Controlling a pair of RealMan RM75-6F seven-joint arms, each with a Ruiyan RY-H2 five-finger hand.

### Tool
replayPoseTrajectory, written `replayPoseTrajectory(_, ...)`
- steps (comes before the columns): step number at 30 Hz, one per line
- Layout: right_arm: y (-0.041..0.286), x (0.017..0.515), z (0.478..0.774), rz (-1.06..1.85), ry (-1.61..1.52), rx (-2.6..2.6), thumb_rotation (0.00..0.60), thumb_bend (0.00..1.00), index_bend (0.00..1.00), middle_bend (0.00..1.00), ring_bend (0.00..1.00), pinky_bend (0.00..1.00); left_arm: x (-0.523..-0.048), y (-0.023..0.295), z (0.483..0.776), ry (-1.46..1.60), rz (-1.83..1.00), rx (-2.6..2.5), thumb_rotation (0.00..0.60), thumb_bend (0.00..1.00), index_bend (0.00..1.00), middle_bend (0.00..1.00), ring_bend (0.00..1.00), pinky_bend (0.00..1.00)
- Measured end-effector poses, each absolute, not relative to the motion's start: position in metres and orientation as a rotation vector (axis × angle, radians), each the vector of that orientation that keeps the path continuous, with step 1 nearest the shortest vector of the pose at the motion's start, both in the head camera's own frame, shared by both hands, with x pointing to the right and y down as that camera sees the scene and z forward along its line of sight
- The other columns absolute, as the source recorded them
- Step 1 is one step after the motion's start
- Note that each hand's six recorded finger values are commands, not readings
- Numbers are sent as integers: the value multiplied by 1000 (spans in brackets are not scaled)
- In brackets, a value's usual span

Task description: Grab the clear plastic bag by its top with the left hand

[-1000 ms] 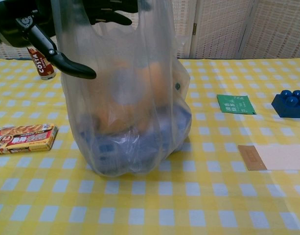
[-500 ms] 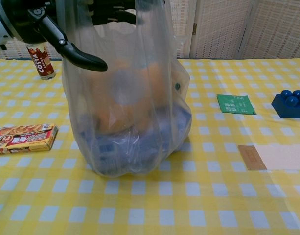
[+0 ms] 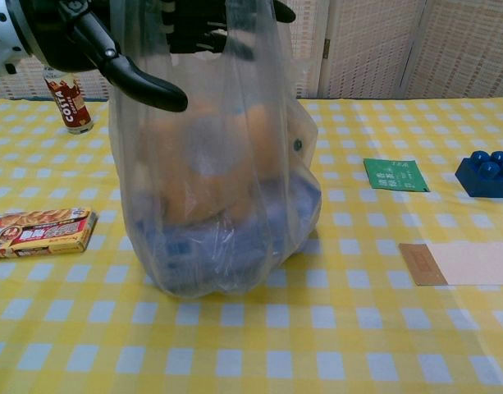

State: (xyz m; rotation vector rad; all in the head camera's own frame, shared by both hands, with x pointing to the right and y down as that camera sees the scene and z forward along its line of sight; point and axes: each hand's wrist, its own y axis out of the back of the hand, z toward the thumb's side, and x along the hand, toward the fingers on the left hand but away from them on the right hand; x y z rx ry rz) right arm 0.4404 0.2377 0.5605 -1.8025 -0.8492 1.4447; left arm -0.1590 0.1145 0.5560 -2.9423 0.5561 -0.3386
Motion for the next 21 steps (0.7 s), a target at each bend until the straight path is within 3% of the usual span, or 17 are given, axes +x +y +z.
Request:
replayPoseTrajectory(8,239,440,560,1444,-846,-1807,600,411,0,0,0,0,-150,116,548,522,-329,-3027,600,72,127,123,40,139)
replayPoseTrajectory(14,238,442,563,1459,-843,-1807,600,412,0,0,0,0,-142,116,547,503,-417,-3112,600,72,110,123,25,207)
replayPoseTrajectory(21,238,440,564,1459,-837,-1807,600,411,0,0,0,0,-131,115,535,513,-407,-3327,600,72,93,117,22,179)
